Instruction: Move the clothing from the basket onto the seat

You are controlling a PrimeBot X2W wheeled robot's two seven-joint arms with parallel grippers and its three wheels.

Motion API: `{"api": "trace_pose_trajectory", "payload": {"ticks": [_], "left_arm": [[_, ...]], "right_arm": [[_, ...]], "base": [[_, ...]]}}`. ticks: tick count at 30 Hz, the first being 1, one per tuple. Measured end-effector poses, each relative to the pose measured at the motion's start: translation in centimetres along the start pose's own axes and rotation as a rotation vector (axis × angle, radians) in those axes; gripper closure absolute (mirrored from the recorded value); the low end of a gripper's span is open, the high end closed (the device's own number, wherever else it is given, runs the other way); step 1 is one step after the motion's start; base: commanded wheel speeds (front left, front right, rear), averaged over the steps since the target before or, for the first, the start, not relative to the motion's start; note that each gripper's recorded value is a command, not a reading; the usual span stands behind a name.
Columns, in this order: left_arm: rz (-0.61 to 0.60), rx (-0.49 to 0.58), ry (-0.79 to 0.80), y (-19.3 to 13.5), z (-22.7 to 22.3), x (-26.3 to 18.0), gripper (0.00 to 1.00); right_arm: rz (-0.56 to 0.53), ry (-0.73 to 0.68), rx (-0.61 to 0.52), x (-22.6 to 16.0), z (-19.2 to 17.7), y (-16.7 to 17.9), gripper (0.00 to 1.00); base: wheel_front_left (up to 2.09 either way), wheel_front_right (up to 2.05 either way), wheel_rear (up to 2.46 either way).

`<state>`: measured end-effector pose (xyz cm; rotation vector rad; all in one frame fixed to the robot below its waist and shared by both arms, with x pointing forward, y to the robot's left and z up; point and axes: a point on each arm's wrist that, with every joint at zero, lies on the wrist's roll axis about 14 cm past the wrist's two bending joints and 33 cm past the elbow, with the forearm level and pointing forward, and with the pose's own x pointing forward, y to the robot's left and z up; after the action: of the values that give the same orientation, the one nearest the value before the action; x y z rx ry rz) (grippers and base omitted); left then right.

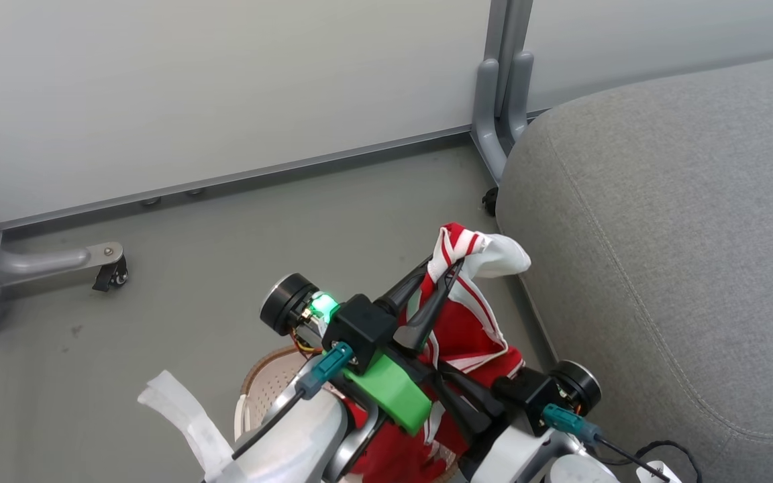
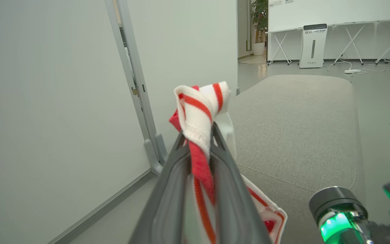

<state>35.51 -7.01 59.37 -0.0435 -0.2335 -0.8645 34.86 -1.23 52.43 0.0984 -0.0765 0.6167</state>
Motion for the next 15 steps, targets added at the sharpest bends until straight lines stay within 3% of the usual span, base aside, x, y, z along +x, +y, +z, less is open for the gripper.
{"api": "trace_pose_trajectory", "payload": {"ticks": [12,13,14,15], "left_arm": [[0.026,-0.015,0.027,0.8,-1.1,-0.2,1.00],[0.033,-0.018,0.031,0.9,-1.3,-0.2,0.82],[0.038,-0.018,0.038,1.0,-1.5,-0.2,0.00],[0.040,-0.018,0.044,1.1,-1.6,-0.2,0.00]], "right_arm": [[-0.006,0.005,0.018,0.0,-0.2,-0.3,1.00],[-0.009,0.004,0.021,0.0,-0.2,-0.4,1.00],[-0.011,0.003,0.022,0.0,-0.2,-0.4,1.00],[-0.012,0.003,0.023,0.0,-0.2,-0.5,1.00]], "base": [[0.00,0.00,0.00],[0.00,0.00,0.00],[0.00,0.00,0.00],[0.00,0.00,0.00]]}}
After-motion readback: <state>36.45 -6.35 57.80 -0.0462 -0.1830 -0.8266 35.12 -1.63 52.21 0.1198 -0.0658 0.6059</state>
